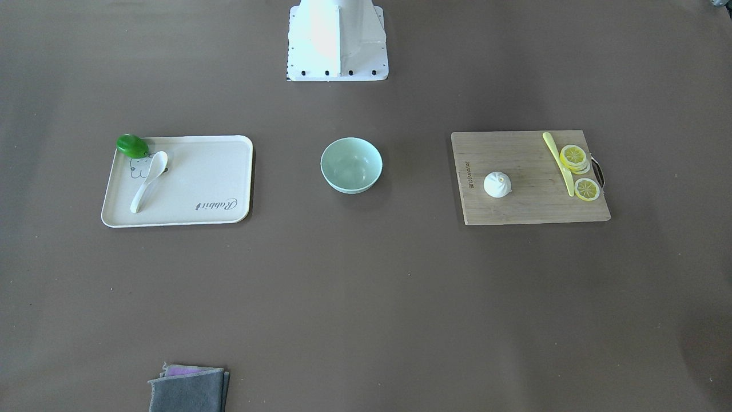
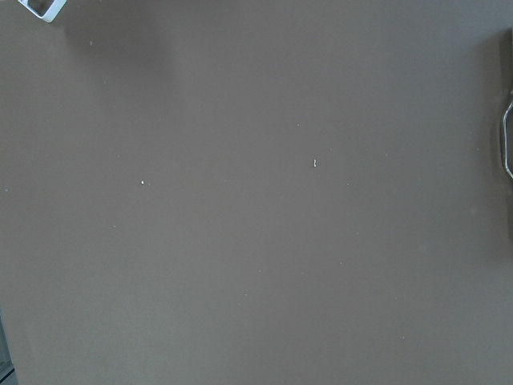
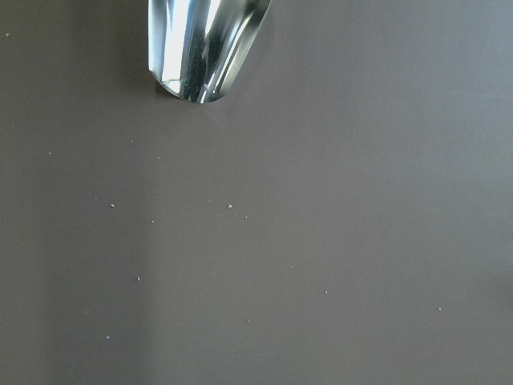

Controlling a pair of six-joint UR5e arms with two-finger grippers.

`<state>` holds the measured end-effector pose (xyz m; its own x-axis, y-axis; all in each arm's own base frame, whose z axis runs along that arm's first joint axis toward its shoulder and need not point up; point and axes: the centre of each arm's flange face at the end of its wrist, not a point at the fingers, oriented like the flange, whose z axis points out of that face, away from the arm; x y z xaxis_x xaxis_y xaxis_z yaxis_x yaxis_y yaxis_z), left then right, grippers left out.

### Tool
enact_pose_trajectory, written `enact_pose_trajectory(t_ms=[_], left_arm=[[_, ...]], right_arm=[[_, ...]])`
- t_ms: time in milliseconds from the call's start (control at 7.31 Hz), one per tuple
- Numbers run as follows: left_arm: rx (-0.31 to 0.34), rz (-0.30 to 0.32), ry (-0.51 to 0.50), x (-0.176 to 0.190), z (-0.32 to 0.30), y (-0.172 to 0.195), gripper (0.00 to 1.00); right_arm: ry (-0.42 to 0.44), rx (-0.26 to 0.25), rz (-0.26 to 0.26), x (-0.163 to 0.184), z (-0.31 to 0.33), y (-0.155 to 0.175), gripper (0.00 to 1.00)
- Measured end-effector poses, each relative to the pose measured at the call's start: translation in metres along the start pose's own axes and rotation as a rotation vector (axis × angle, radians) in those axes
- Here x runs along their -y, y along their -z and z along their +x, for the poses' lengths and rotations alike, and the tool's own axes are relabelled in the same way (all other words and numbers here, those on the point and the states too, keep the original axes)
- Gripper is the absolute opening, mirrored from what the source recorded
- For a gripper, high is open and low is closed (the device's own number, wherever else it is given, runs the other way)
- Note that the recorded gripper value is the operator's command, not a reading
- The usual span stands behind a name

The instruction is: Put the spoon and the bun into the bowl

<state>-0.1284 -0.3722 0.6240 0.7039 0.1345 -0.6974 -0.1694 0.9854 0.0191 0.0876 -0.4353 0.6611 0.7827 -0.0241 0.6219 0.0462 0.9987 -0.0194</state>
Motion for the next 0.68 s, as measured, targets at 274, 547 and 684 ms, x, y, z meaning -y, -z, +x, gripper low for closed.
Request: enact_pose_trajectory(t_ms=[274,547,684], left_arm=[[0.000,0.000,0.003,0.000,0.000,0.000,0.98],[0.003,0.008,0.030,0.004,0.002,0.004,0.97],[0.004,0.010,0.040,0.006,0.003,0.005,0.97]], right_arm=[[0.003,0.004,0.005,0.000,-0.001,0.000,1.00],[-0.002,0.032,0.003,0.000,-0.004,-0.002,1.00],[-0.019,0.045,-0.005,0.002,-0.011,-0.006,1.00]])
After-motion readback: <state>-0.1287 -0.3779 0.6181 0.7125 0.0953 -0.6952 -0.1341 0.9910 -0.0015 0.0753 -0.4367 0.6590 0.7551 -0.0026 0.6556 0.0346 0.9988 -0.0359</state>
